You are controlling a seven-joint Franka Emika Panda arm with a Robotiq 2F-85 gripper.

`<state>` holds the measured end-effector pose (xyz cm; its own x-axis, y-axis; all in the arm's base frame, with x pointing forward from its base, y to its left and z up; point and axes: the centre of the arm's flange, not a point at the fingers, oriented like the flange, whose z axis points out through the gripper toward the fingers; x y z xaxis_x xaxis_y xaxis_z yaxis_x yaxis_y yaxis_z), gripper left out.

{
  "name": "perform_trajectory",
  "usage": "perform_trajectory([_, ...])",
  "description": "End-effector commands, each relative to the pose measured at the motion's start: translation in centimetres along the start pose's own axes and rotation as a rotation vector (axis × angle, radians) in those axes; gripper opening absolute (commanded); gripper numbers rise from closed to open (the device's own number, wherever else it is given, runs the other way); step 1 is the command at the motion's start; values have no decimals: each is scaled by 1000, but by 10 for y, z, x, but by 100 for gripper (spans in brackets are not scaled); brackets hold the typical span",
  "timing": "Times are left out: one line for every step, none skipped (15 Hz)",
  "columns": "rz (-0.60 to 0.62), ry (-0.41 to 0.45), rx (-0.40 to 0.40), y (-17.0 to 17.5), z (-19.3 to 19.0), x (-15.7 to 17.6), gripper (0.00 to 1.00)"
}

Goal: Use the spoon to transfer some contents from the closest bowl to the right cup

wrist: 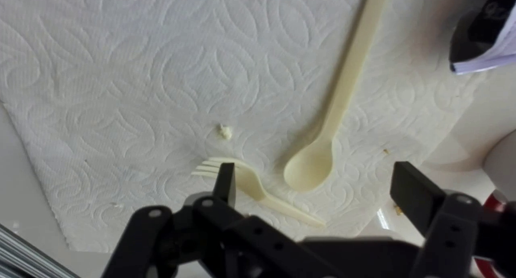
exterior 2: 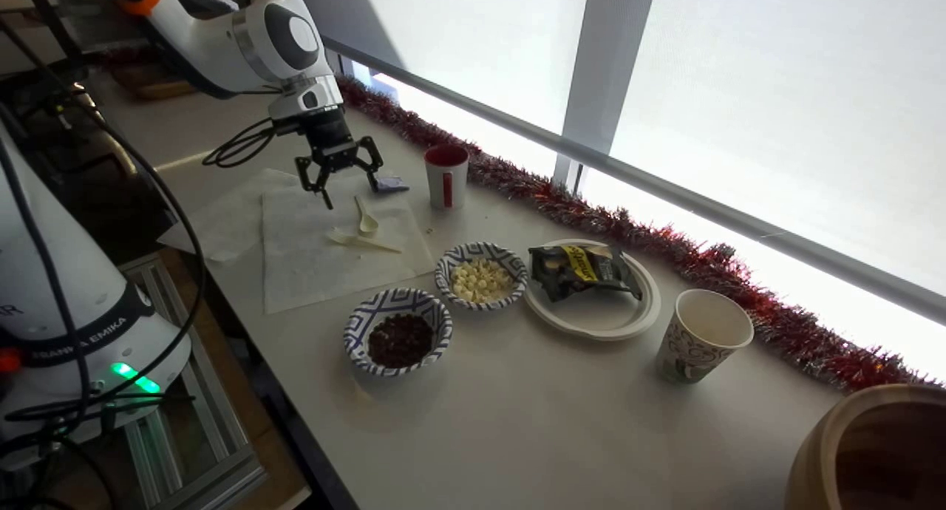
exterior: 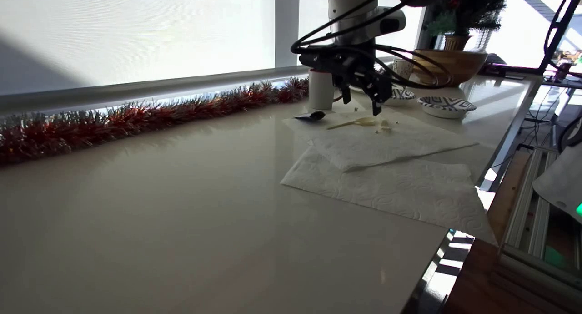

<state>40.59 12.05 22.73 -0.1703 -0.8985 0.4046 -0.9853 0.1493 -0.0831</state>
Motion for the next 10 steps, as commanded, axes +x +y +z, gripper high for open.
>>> perform_trajectory([47, -24, -4, -6, 9, -10, 75])
perform_trajectory([53, -29, -8, -7, 11, -11, 73])
perform_trajectory([58, -33, -2, -8, 12, -12, 72])
perform_trajectory([64, -37, 3, -10, 14, -14, 66])
perform_trajectory([68, -42, 10, -12, 16, -16, 60])
perform_trajectory([68, -47, 13, -15, 19, -19, 57])
perform_trajectory([70, -52, 13, -18, 20, -21, 53])
perform_trajectory([71, -56, 15, -20, 21, -23, 56])
perform_trajectory([72, -57, 15, -22, 23, -25, 59])
perform_trajectory([72, -59, 15, -24, 25, -27, 59])
